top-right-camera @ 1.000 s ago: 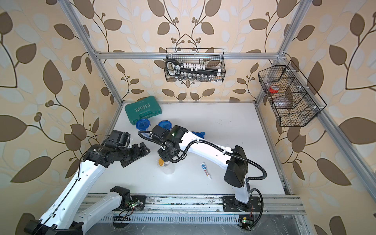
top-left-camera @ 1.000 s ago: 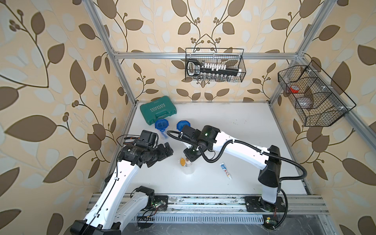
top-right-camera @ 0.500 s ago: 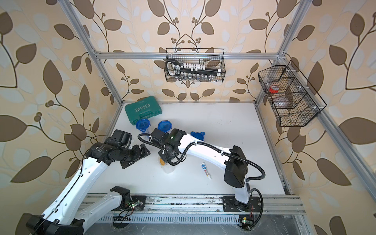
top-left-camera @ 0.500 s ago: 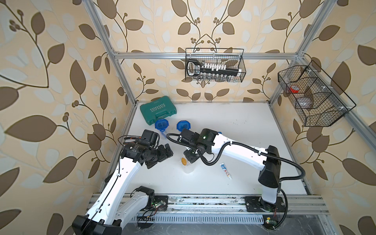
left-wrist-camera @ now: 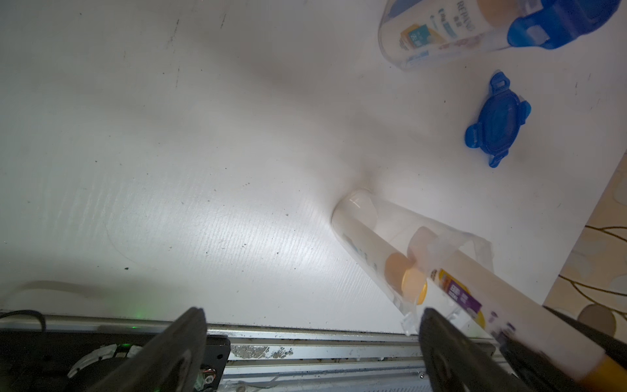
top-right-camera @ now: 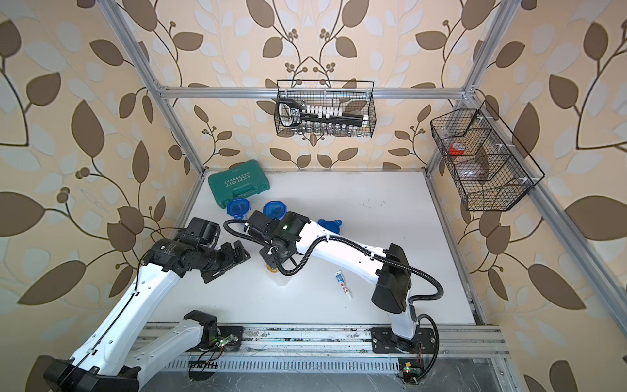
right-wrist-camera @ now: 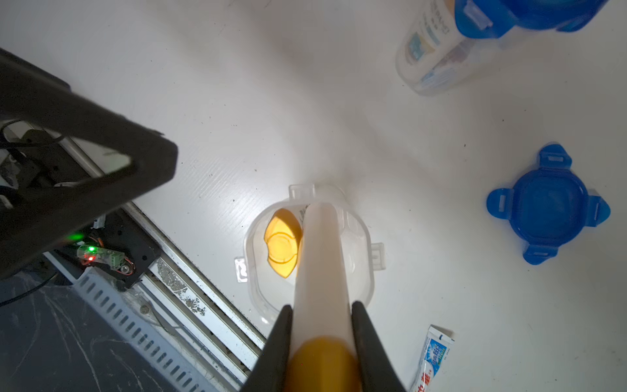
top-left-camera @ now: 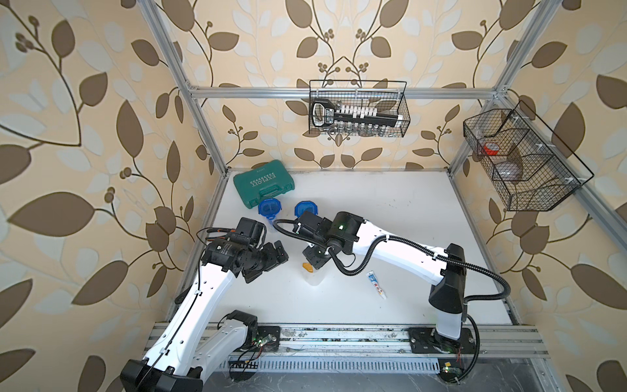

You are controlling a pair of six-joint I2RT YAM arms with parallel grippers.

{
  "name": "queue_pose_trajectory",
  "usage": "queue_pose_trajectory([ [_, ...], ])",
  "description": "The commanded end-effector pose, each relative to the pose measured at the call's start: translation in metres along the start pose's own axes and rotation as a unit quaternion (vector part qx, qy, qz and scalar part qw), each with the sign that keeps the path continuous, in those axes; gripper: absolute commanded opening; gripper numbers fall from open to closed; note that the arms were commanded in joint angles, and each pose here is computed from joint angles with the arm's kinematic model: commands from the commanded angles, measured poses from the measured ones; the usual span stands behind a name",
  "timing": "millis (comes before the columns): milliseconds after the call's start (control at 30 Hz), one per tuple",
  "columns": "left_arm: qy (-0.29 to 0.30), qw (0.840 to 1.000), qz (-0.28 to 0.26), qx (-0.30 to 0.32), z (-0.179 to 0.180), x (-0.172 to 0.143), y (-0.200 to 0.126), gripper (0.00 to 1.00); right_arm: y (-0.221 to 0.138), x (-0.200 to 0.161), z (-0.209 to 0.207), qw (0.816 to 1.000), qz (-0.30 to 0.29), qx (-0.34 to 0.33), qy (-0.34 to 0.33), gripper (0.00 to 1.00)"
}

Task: Pack away toiletry kits
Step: Place the toiletry item into the container, then pick up the toiletry item from the center of the board.

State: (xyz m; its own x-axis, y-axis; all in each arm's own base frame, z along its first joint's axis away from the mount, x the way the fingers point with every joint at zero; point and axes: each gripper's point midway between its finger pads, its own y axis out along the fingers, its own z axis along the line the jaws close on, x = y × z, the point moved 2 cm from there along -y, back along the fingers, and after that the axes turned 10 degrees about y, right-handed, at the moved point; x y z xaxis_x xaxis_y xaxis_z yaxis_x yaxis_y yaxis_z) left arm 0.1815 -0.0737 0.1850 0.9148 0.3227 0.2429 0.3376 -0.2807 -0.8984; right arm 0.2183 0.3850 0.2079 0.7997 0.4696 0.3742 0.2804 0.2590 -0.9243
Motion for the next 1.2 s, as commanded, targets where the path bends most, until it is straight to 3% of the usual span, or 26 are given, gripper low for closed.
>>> queue_pose_trajectory([
  [0, 0.0, 1.0, -0.015, 0.005, 0.003, 0.004, -0.001, 0.99, 0.002, -0.002, 0.0, 1.0, 0.007, -0.015, -0.014, 0.28],
  [333, 0.007, 1.0, -0.019, -0.002, -0.004, 0.012, -0.002, 0.99, -0.001, -0.003, -0.007, 1.0, 0.005, -0.023, -0.003, 0.37],
  [500, 0.011, 1.0, -0.021, -0.008, -0.008, 0.015, -0.001, 0.99, -0.018, -0.001, -0.028, 0.998, -0.01, 0.016, 0.065, 0.39],
  [633, 0.015, 1.0, -0.018, -0.021, -0.012, 0.016, 0.001, 0.99, -0.051, -0.005, -0.051, 0.992, -0.06, 0.044, 0.105, 0.53],
  [800, 0.031, 0.999, -0.019, -0.026, -0.017, 0.02, -0.002, 0.99, -0.037, -0.066, -0.117, 0.978, 0.007, 0.004, 0.21, 0.59],
  [933, 0.041, 0.998, -0.021, -0.05, -0.025, 0.022, -0.004, 0.99, -0.003, -0.116, -0.161, 0.951, 0.055, 0.01, 0.305, 0.72],
  [1167, 0.047, 0.995, -0.034, -0.078, -0.034, 0.025, -0.007, 0.99, 0.039, -0.163, -0.179, 0.934, 0.119, -0.02, 0.335, 0.83],
])
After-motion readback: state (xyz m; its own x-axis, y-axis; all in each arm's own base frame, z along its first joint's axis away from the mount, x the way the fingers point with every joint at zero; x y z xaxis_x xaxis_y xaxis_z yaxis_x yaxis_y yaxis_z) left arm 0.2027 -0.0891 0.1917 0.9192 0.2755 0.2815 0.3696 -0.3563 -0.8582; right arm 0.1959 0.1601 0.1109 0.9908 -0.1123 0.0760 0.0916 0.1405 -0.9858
